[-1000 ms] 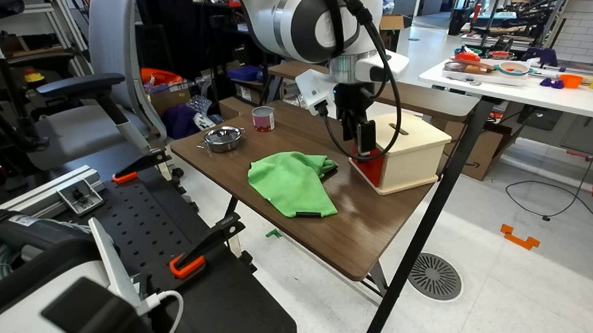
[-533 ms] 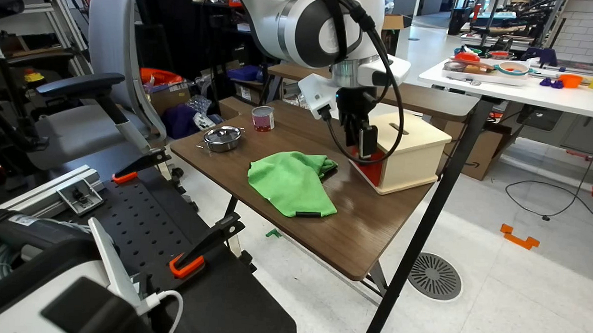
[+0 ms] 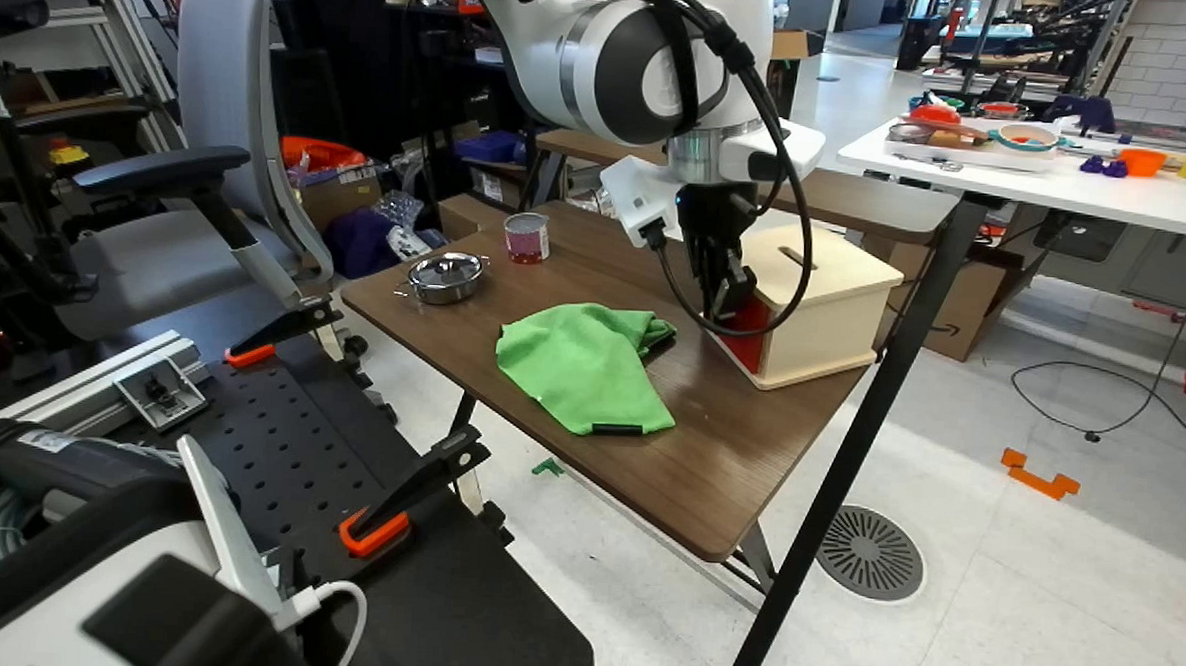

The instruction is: Open the drawer

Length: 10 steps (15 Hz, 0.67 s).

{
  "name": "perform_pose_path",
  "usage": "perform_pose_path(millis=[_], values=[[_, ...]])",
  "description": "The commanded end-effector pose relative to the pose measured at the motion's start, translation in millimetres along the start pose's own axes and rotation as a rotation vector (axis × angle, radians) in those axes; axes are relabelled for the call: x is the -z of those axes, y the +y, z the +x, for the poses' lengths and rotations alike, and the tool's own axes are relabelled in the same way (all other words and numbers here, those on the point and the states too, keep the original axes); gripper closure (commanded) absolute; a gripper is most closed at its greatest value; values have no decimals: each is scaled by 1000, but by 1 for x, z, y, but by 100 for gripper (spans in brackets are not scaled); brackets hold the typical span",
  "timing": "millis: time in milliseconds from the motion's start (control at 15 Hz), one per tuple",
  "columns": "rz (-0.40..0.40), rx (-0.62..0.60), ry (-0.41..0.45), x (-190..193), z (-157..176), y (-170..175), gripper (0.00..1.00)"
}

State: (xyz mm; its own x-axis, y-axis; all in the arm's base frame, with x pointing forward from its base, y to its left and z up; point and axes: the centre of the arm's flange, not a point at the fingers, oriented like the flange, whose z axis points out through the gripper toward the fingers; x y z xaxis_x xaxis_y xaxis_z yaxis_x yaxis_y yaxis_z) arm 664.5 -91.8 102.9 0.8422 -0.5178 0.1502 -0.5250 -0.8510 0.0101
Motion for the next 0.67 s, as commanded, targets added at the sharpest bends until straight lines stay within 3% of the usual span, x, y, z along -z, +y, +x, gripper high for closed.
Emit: perform_pose_path(millis=[0,600], values=[[-16,-1,5,-3,7,-4,93],[-80,31,-32,-2,-21,1,93]])
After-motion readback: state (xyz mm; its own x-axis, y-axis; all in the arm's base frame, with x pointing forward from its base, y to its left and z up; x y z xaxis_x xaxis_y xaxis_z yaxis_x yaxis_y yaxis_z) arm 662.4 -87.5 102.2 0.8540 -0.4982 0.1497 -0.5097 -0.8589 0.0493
